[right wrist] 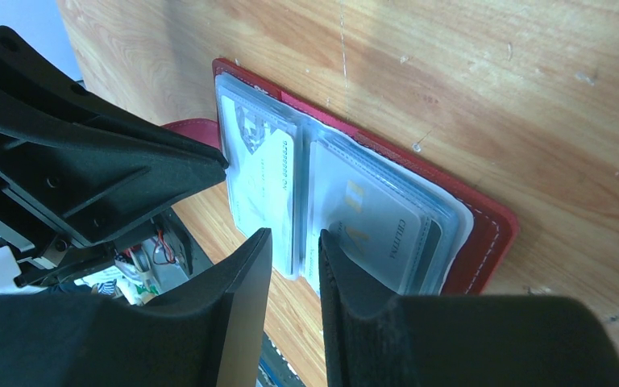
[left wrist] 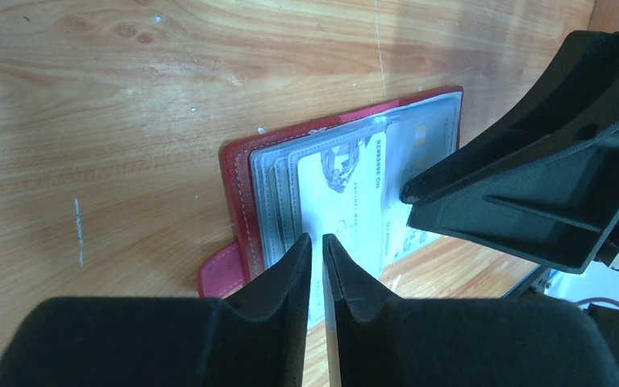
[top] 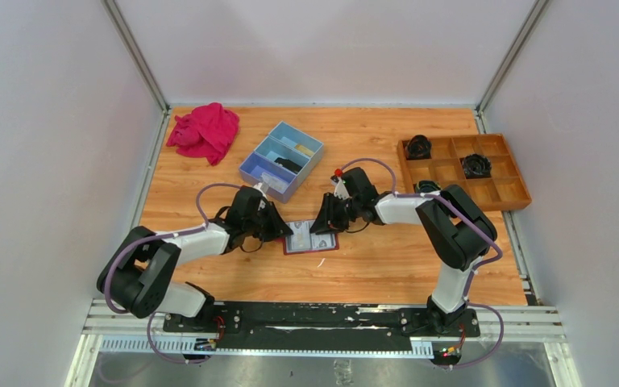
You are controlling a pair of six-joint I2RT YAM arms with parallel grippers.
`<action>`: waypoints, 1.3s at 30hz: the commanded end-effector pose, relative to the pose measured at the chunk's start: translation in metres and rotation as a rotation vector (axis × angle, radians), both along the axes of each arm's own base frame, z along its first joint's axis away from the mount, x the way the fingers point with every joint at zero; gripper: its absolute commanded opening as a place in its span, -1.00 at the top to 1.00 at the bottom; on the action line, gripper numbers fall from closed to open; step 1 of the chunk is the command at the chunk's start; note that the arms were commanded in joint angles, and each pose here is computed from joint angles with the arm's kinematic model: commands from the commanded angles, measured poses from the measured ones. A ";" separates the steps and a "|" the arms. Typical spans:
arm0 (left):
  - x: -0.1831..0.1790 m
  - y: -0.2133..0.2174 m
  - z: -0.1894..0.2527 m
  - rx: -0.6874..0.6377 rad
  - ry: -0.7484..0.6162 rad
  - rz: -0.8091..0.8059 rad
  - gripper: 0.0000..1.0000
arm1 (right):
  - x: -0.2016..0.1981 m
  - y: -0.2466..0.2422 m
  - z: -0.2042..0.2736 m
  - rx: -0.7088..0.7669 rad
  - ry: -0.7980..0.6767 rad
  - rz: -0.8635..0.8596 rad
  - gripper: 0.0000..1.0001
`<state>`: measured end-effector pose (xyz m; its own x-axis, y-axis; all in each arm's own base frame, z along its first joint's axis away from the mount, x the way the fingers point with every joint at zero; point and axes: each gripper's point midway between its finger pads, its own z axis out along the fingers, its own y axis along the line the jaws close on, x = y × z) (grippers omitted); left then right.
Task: Take the credit cards out of the card holder
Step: Remove the credit card from the card holder.
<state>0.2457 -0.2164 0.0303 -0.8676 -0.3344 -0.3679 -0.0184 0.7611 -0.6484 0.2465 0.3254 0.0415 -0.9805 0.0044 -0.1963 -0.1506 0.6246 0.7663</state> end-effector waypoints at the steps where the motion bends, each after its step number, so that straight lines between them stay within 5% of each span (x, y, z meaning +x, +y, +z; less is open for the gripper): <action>1: -0.020 0.021 -0.029 0.098 0.083 0.018 0.66 | -0.003 -0.008 -0.014 -0.020 0.033 -0.010 0.36; 39: -0.021 -0.013 -0.016 0.054 0.066 -0.128 0.67 | 0.005 -0.016 -0.011 -0.016 0.025 -0.034 0.34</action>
